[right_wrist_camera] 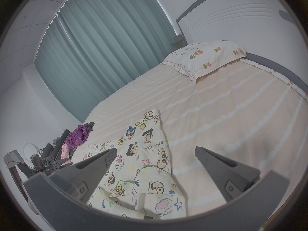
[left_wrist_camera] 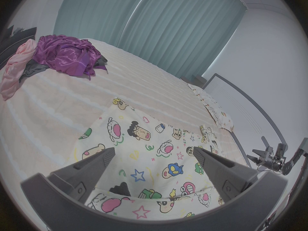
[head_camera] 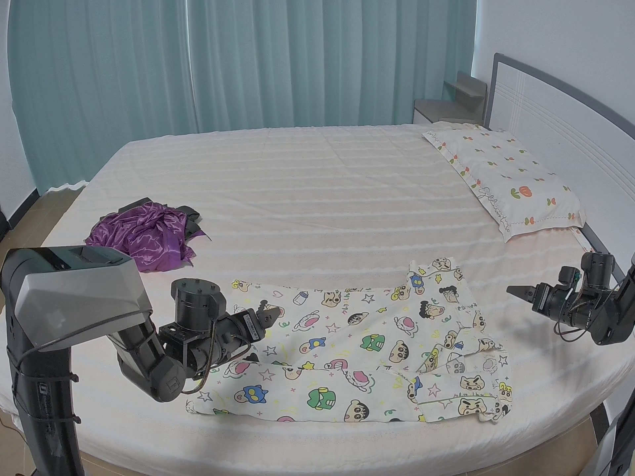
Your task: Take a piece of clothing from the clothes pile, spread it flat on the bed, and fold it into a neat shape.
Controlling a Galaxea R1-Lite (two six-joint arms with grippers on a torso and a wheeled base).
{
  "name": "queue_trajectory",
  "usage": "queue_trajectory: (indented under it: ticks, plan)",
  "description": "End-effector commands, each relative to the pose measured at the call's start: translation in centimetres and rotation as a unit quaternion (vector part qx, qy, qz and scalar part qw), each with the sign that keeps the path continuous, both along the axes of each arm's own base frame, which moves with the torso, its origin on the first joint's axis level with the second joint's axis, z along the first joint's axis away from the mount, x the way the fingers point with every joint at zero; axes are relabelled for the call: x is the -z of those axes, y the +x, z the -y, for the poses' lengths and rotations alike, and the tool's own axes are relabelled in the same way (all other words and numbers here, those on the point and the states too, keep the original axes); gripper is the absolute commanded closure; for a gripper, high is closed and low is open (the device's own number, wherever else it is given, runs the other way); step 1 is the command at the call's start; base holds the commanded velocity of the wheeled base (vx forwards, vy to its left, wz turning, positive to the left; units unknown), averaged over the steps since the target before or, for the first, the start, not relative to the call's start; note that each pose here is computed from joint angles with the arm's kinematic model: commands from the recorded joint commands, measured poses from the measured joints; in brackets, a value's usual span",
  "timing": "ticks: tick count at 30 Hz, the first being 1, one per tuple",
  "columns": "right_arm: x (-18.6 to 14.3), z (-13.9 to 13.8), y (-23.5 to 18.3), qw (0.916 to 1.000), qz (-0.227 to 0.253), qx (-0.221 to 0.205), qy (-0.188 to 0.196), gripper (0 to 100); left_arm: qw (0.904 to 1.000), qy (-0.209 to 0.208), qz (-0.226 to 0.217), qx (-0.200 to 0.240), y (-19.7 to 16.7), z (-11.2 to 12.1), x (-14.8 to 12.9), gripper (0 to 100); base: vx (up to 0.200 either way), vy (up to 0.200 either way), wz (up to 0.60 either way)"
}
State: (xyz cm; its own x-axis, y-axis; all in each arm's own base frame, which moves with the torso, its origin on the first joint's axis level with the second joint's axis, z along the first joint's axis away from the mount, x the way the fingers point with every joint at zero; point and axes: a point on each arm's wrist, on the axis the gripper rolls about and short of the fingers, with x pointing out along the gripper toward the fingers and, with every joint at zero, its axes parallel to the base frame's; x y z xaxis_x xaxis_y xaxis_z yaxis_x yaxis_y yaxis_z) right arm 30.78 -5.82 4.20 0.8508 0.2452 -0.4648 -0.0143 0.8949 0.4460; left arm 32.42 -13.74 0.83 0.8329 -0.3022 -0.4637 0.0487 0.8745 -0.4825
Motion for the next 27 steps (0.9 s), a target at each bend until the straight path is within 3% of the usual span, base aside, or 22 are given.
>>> queue_trajectory:
  ticks: [1, 6, 14, 18, 21, 27]
  plan:
    - [0.3, -0.6, 0.1, 1.0, -0.004, -0.004, -0.002, 0, 1.0, 0.004, -0.004, -0.003, -0.2, -0.1, 0.2, 0, 0.2, 0.0, 0.0]
    - [0.3, -0.9, 0.1, 1.0, -0.005, -0.007, -0.003, 0, 1.0, 0.004, 0.0, -0.006, 0.0, -0.2, 0.1, 0, 0.2, 0.0, 0.0]
    - [0.4, -1.0, 0.2, 0.9999, -0.007, -0.01, -0.002, 0, 0.9991, 0.016, 0.034, -0.018, 3.2, -0.9, 0.0, 0, 0.0, 0.0, 0.0]
    - [0.3, -1.6, 0.3, 0.9998, -0.008, -0.017, 0.002, 0, 0.998, 0.042, 0.035, -0.032, 7.5, -1.6, 2.1, 0, 0.0, 0.0, 0.0]
    - [0.3, -2.0, 0.4, 0.9997, -0.009, -0.019, 0.009, 0, 0.9977, 0.057, 0.009, -0.035, 9.4, -1.7, 3.5, 0, 0.0, 0.0, 0.0]
    - [0.7, -2.5, 0.4, 0.9995, -0.017, -0.025, 0.011, 0, 0.9965, 0.075, 0.006, -0.037, 11.8, -2.4, 5.0, 0, 0.0, 0.0, 0.0]
